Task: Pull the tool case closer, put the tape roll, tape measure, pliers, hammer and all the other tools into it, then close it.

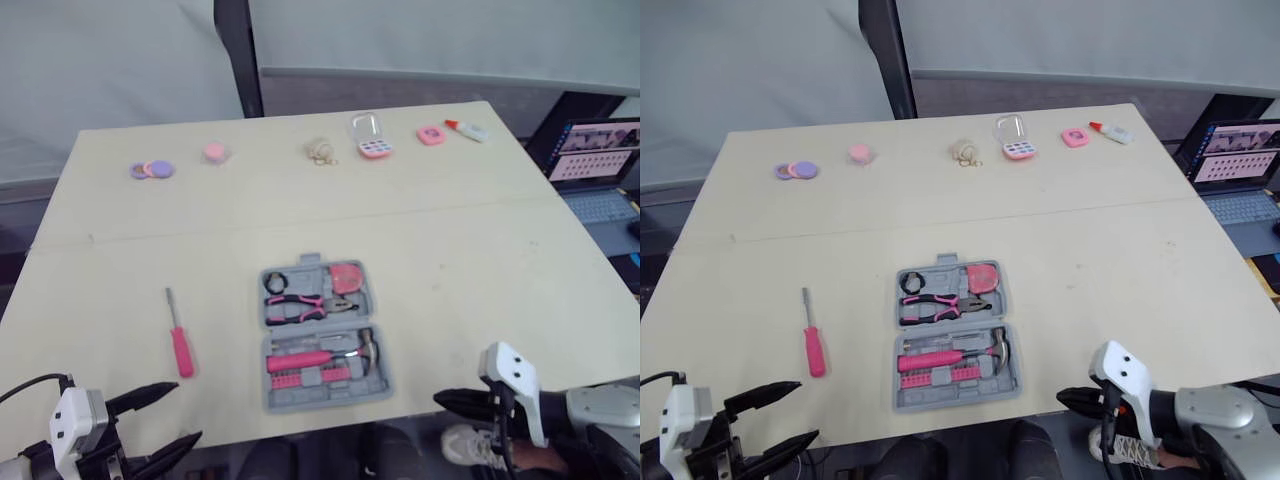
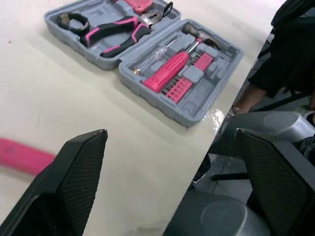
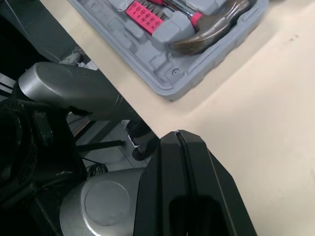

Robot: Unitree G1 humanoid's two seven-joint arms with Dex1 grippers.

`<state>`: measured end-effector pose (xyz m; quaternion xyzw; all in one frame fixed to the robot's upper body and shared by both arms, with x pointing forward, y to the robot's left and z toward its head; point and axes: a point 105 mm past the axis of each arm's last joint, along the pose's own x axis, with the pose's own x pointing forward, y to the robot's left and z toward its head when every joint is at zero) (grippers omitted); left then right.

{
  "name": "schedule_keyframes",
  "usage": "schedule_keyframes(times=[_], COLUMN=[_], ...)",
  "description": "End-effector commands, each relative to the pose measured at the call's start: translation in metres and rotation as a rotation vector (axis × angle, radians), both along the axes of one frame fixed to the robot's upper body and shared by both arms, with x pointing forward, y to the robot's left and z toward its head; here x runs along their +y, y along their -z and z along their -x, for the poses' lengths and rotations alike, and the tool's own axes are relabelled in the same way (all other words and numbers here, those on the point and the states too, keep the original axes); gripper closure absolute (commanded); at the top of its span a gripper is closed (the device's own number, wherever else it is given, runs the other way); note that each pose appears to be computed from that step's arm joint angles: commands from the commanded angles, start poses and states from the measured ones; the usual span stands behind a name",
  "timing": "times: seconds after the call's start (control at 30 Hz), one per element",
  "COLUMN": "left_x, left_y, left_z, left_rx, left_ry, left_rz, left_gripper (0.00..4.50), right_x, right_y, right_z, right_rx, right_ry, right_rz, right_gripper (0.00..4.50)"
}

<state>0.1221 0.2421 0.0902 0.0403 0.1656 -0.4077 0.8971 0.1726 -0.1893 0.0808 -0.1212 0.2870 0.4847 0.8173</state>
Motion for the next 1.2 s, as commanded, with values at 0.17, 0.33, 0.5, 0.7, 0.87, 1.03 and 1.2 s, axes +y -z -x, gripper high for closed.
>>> schedule_keyframes(times=[0.17, 0.33, 0.5, 0.7, 0.87, 1.03, 1.2], left_x=[0.003, 0.002, 0.008, 0.016, 0.014, 0.025, 0.035], left_y=[-0.003, -0.004, -0.008, -0.003, -0.002, -0.017, -0.022], left_z=[0.001, -0.004, -0.002, 0.008, -0.002, -0.029, -0.051], left_rx=[-0.011, -0.047, -0.006, 0.08, 0.078, 0.017, -0.011], left_ry=[-0.025, -0.086, -0.324, -0.567, -0.707, -0.859, -1.013], left_rz=[0.004, 0.009, 0.101, 0.126, 0.121, 0.087, -0.011], left_gripper=[0.0, 0.0, 0.0, 0.0, 0.0, 0.0, 0.0], right_x=[-0.01, -0.013, -0.009, 0.0, 0.006, 0.006, 0.011], right_y=[-0.003, -0.009, -0.049, -0.063, -0.065, -0.067, -0.07], right_z=[-0.001, -0.005, -0.015, -0.009, -0.01, -0.015, -0.021], right_rx=[0.003, -0.026, -0.261, -0.369, -0.401, -0.412, -0.424], right_ry=[-0.001, -0.001, -0.065, -0.176, -0.221, -0.255, -0.277], right_rz=[0.001, -0.008, -0.044, -0.09, -0.115, -0.109, -0.12], right_gripper=[1.7, 0.06, 0.06, 0.06, 0.06, 0.06, 0.06])
